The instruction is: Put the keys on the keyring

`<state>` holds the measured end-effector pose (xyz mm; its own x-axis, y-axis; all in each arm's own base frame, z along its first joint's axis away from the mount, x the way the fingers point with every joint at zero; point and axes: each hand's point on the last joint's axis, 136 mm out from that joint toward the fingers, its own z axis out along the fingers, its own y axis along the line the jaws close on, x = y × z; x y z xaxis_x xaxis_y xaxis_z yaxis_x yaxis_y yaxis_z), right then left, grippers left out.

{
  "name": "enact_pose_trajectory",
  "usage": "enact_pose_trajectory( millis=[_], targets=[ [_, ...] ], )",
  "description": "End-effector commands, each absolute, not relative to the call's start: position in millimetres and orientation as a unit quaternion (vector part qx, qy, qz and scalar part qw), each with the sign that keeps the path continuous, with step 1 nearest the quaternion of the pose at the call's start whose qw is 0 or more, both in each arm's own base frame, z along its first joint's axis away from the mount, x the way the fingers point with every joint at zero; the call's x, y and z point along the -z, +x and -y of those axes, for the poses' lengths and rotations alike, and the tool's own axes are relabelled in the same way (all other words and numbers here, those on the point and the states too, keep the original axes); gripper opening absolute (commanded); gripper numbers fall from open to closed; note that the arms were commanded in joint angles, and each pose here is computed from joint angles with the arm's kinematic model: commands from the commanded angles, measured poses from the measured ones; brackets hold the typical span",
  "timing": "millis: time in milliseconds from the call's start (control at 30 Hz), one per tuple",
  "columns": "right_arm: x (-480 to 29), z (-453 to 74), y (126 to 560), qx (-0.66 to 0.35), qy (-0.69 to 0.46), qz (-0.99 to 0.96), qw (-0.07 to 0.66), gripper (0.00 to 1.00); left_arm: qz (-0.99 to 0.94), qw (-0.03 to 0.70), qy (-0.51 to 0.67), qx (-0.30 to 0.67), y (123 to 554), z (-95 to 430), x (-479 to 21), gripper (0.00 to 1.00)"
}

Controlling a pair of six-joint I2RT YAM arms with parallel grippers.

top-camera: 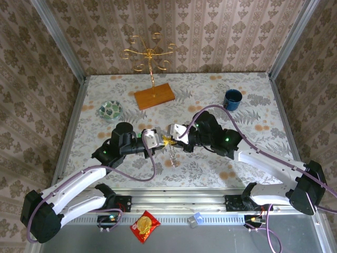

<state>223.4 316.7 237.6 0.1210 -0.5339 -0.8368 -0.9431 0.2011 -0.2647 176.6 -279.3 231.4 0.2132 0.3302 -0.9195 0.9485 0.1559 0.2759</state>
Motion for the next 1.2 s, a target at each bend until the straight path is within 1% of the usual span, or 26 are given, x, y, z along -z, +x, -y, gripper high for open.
enact_pose_trajectory(
  millis=[0,67,100,200,500,733,1033,1167],
  targets=[
    [-257,-312,218,-0.258,-0.569,-0.611,0.486,0.21,-0.529,0.551,0.570,0.302,178,283,-250,0.00],
    [-258,-306,219,-0.264,-0.559,-0.612,0.493,0.31,-0.528,0.550,0.571,0.304,177,283,-249,0.00],
    [-258,-303,218,-0.265,-0.557,-0.611,0.497,0.34,-0.529,0.549,0.571,0.305,177,283,-248,0.00],
    [-257,-295,220,-0.261,-0.549,-0.613,0.505,0.37,-0.530,0.546,0.572,0.308,175,283,-245,0.00],
    [-252,-297,224,-0.252,-0.560,-0.613,0.497,0.37,-0.524,0.536,0.579,0.320,168,286,-243,0.00],
    [-251,-307,219,-0.258,-0.579,-0.591,0.499,0.34,-0.524,0.534,0.580,0.323,166,286,-243,0.00],
    [-252,-315,220,-0.263,-0.581,-0.587,0.499,0.26,-0.525,0.533,0.579,0.324,166,286,-242,0.00],
    [-255,-314,223,-0.261,-0.573,-0.589,0.506,0.28,-0.537,0.539,0.571,0.308,172,284,-241,0.00]
  ],
)
